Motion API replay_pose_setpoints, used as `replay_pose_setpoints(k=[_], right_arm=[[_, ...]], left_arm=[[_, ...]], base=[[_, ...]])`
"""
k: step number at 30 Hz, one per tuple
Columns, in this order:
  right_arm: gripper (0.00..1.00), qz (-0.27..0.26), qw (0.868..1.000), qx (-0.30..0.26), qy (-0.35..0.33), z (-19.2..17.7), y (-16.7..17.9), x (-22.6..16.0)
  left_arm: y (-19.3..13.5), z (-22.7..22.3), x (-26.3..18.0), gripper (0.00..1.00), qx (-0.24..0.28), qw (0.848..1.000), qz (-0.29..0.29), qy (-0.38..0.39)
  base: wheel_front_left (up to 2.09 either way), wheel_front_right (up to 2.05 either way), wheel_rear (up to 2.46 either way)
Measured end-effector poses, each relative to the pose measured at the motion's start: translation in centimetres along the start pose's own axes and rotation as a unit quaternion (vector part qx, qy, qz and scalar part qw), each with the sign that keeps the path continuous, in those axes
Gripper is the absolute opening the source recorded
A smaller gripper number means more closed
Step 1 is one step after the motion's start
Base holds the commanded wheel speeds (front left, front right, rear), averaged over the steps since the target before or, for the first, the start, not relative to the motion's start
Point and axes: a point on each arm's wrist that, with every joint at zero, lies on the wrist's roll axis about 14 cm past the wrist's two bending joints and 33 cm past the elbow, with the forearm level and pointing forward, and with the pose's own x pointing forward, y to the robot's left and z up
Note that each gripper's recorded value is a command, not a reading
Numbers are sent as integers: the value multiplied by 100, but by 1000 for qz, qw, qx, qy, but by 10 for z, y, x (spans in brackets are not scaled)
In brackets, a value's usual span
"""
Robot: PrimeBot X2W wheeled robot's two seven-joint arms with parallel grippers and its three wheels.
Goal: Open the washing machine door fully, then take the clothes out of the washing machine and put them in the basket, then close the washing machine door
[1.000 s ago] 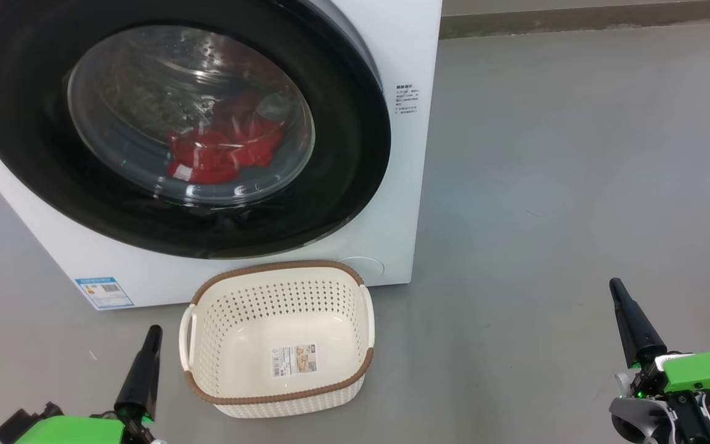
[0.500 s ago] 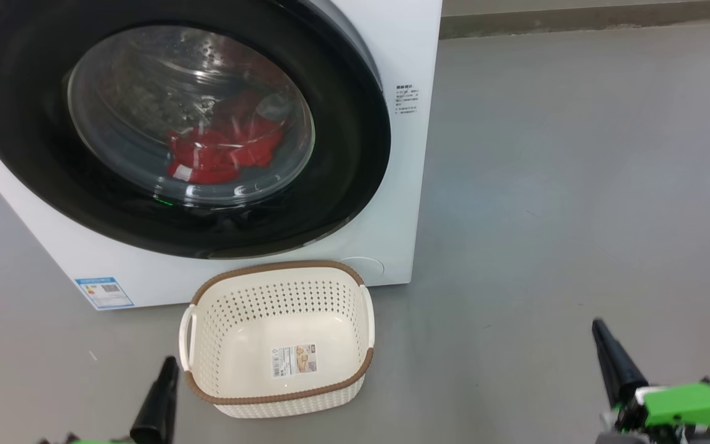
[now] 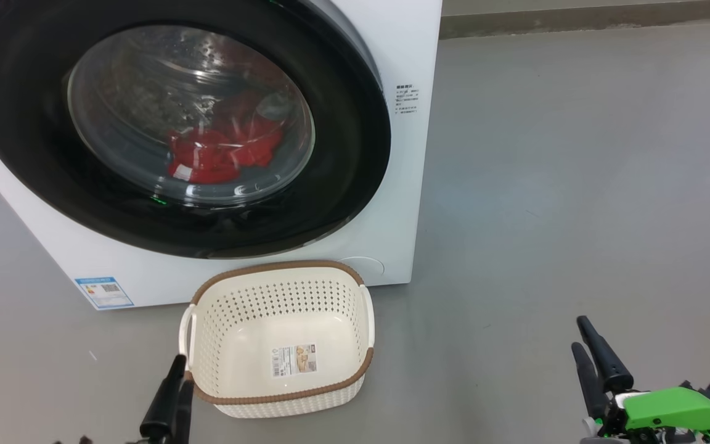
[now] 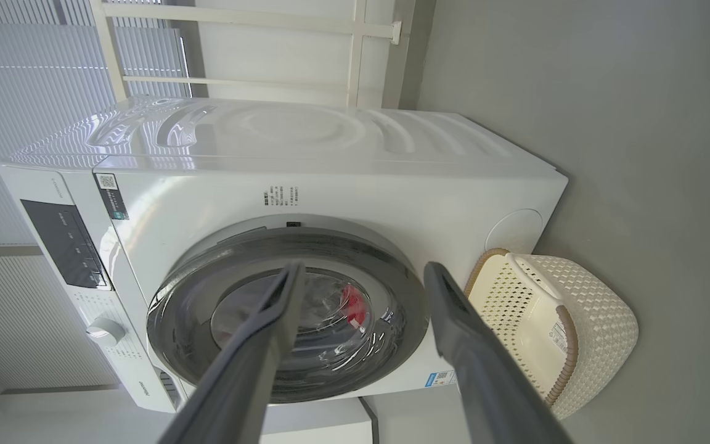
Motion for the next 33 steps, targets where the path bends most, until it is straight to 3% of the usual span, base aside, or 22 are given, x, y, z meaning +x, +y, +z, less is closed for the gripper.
replay_pose_setpoints(k=[18, 33], right_arm=[[100, 7, 995, -95, 5, -7, 9, 10], [100, 33, 973, -227, -5, -6, 29, 19]], left_arm=[[-14, -9, 8, 100, 110, 994, -12, 5], [-25, -13, 13, 100, 227, 974, -21, -1]], base=[[0, 0, 0], [0, 0, 0]])
